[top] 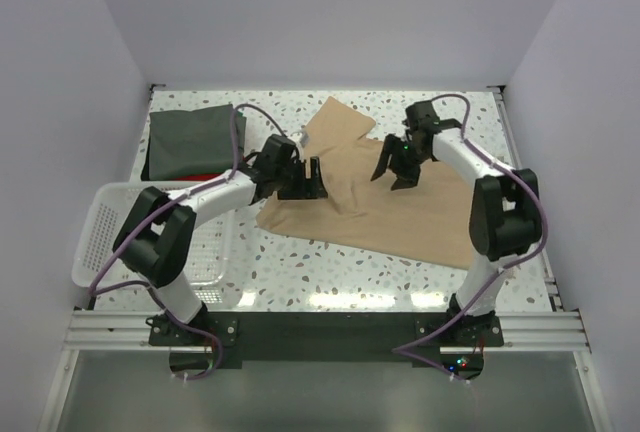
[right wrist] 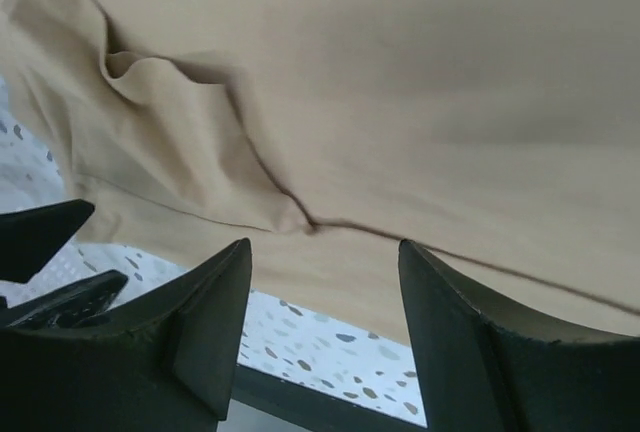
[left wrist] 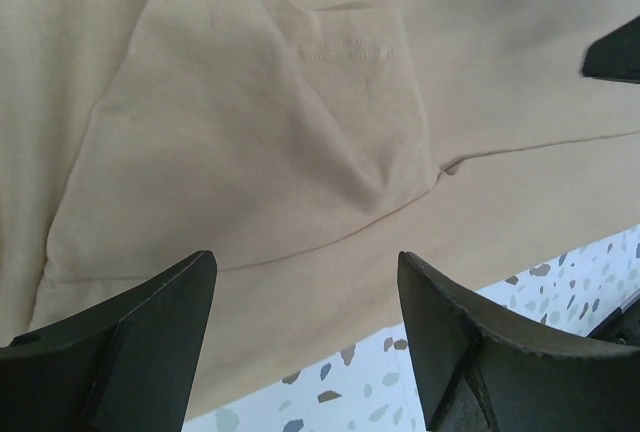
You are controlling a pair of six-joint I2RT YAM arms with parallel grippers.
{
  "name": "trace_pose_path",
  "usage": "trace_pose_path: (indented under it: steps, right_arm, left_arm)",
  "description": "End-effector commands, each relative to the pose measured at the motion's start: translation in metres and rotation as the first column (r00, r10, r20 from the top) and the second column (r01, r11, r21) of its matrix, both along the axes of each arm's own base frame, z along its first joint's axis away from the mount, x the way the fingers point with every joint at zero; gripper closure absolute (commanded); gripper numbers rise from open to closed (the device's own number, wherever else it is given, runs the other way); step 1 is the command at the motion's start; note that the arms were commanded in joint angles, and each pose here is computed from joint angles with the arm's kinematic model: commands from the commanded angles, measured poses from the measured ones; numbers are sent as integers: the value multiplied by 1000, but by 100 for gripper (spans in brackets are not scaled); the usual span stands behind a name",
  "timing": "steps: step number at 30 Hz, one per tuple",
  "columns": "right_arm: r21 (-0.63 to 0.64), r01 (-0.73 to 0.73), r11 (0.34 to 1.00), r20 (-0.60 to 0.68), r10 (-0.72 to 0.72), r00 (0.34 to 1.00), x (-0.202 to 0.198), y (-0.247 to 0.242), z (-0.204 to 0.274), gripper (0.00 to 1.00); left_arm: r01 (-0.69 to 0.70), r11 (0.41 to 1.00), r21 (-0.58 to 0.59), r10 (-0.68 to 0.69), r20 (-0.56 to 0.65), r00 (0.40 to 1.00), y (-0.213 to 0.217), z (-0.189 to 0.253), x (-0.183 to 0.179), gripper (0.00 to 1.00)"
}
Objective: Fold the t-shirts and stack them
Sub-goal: Fold the tshirt
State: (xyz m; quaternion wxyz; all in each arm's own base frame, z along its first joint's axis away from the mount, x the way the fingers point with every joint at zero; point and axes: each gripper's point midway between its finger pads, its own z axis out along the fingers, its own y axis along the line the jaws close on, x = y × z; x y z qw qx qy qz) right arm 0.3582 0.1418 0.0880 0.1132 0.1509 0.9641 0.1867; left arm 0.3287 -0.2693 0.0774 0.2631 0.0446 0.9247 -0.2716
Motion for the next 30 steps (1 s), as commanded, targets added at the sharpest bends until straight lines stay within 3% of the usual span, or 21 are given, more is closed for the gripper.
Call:
trace_pose_path:
  steps: [1,10,23,28,30]
  right_arm:
    - [111,-61,992,116,48,992,37,49,17,37]
    - [129,-130,983,109,116,987,59,85,-10,42]
    - [52,-228,972,43,226,973,48,105,-45,47]
    - [25,-226,974,27,225,974,48,102,-50,58]
    - [15,-222,975,35,221,975,49,100,-47,68]
  left_arm:
    - [9,995,-101,1,98,995,-10,20,24,22]
    - [-30,996,-80,35,56,998,10,-9,19,22]
    - [-71,997,-34,71,-2,997,31,-31,0,22]
    - [-81,996,-27,81,-16,997,35,-36,-5,22]
    - [-86,996,-26,86,-19,996,37,-37,-8,22]
